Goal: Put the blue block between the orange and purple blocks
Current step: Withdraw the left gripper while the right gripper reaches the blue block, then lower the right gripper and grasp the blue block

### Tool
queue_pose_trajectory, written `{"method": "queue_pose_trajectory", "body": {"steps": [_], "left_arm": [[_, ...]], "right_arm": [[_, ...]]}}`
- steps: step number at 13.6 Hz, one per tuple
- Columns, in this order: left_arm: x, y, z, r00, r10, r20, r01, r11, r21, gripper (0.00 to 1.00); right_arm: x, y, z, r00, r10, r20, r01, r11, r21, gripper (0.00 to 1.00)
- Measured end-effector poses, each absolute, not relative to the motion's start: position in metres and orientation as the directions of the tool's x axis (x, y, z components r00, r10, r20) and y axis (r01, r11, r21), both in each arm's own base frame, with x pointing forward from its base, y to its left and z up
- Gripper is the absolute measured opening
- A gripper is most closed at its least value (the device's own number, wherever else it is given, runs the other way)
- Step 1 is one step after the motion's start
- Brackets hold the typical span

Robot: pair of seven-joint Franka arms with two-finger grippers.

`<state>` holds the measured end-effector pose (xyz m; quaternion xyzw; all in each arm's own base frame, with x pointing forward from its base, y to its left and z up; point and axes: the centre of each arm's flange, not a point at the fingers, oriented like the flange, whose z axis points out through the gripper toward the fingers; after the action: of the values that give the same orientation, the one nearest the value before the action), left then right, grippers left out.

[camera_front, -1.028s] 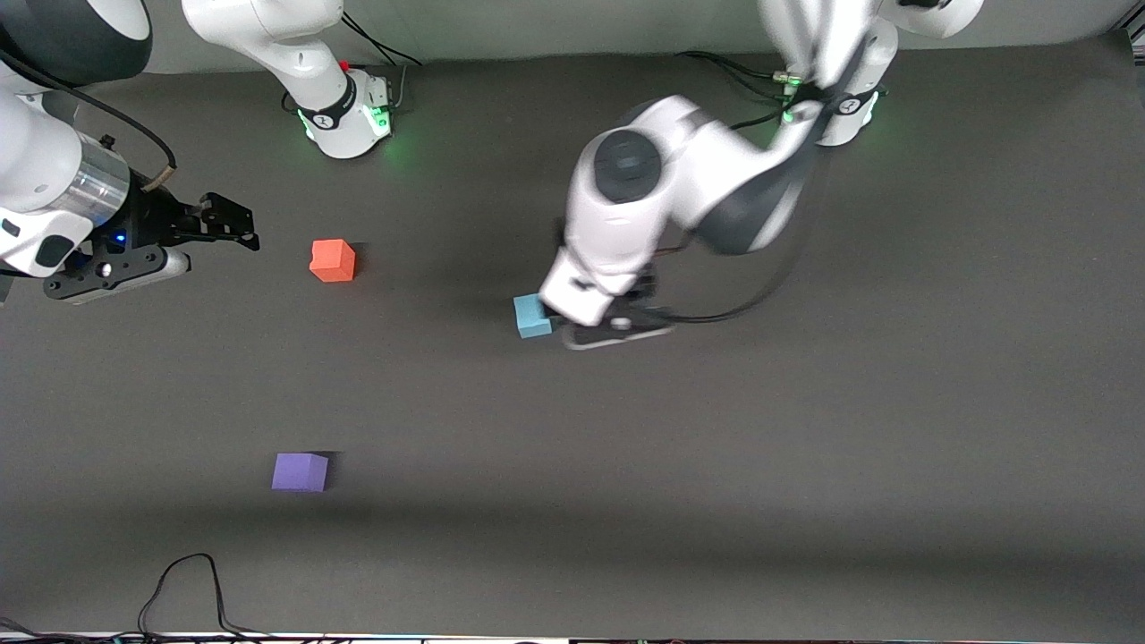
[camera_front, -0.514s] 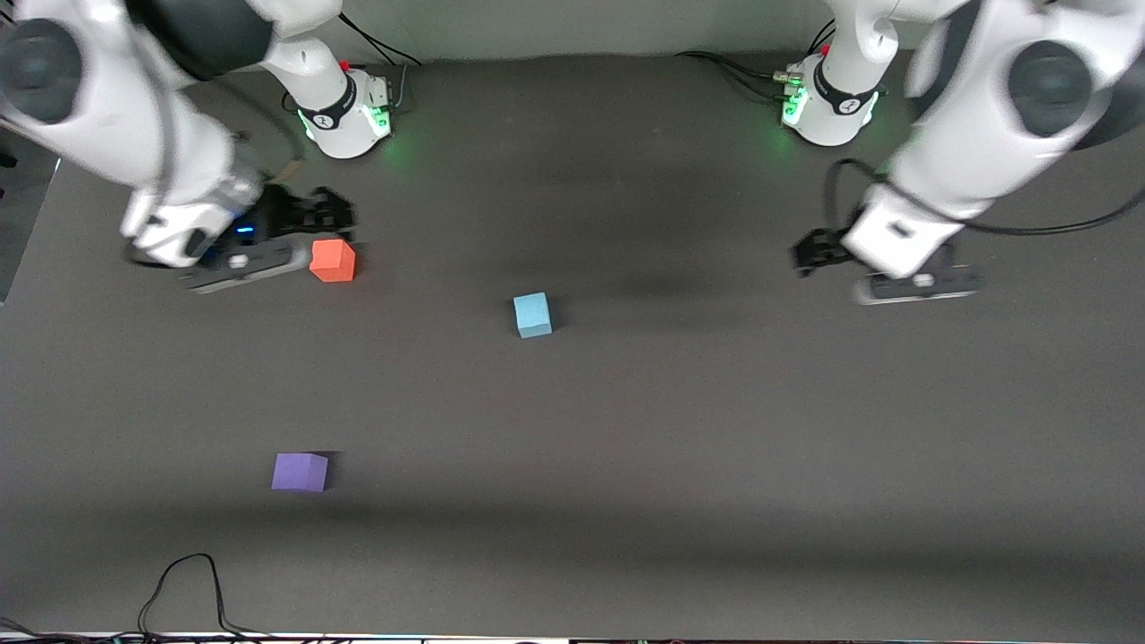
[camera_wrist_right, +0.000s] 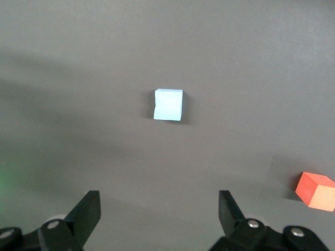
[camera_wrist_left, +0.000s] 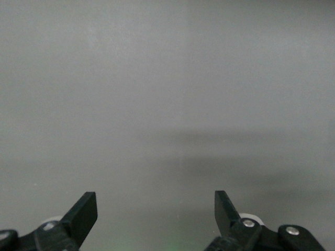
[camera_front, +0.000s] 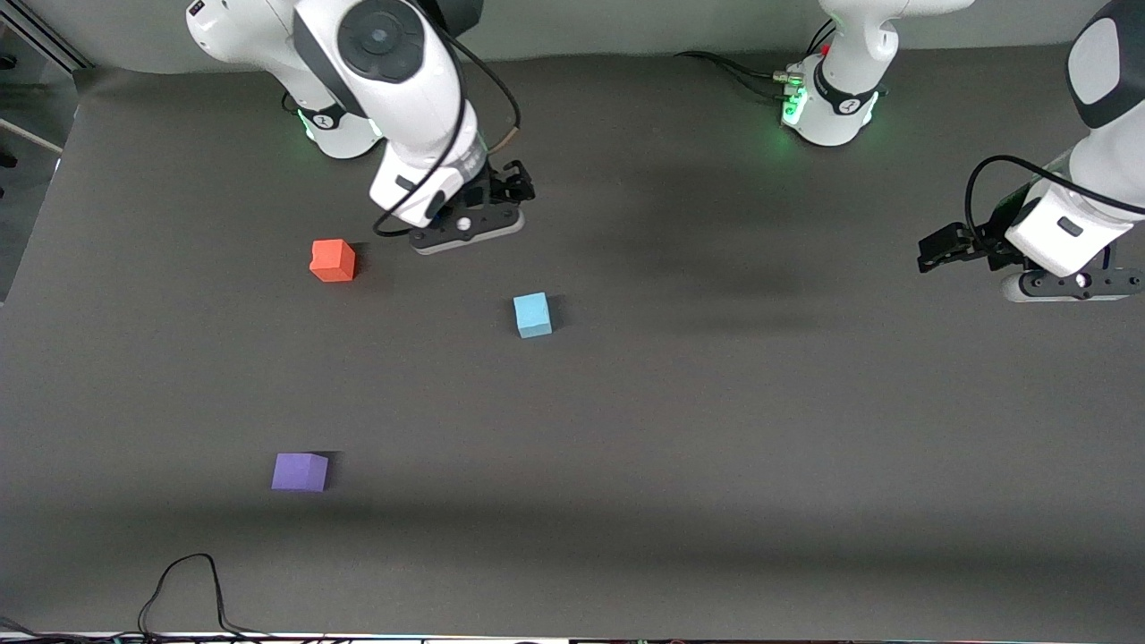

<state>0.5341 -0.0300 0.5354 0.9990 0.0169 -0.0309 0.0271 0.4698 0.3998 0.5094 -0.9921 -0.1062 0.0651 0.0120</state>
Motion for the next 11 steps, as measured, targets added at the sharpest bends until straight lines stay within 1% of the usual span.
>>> {"method": "queue_pose_trajectory", "body": {"steps": [3,5,7,11], "left_arm": [[0.539,-0.023,0.558,0.999,0.044,-0.029,0.045,-0.997,0.054,1.00],[0.543,-0.017,0.572,0.998,0.051,-0.027,0.052,-0.997,0.055,1.00],[0.551,-0.014,0.582,0.997,0.050,-0.058,0.053,-0.997,0.054,1.00],[0.562,-0.011,0.580,0.996,0.051,-0.078,0.054,-0.998,0.043,1.00]], "right_arm": [[0.475,0.408,0.479,0.968,0.212,-0.134,0.210,-0.977,-0.032,1.00],[0.475,0.414,0.447,0.969,0.214,-0.126,0.211,-0.977,-0.033,1.00],[0.472,0.414,0.410,0.971,0.213,-0.113,0.210,-0.977,-0.036,1.00],[0.462,0.410,0.342,0.971,0.220,-0.095,0.219,-0.976,-0.016,1.00]]}}
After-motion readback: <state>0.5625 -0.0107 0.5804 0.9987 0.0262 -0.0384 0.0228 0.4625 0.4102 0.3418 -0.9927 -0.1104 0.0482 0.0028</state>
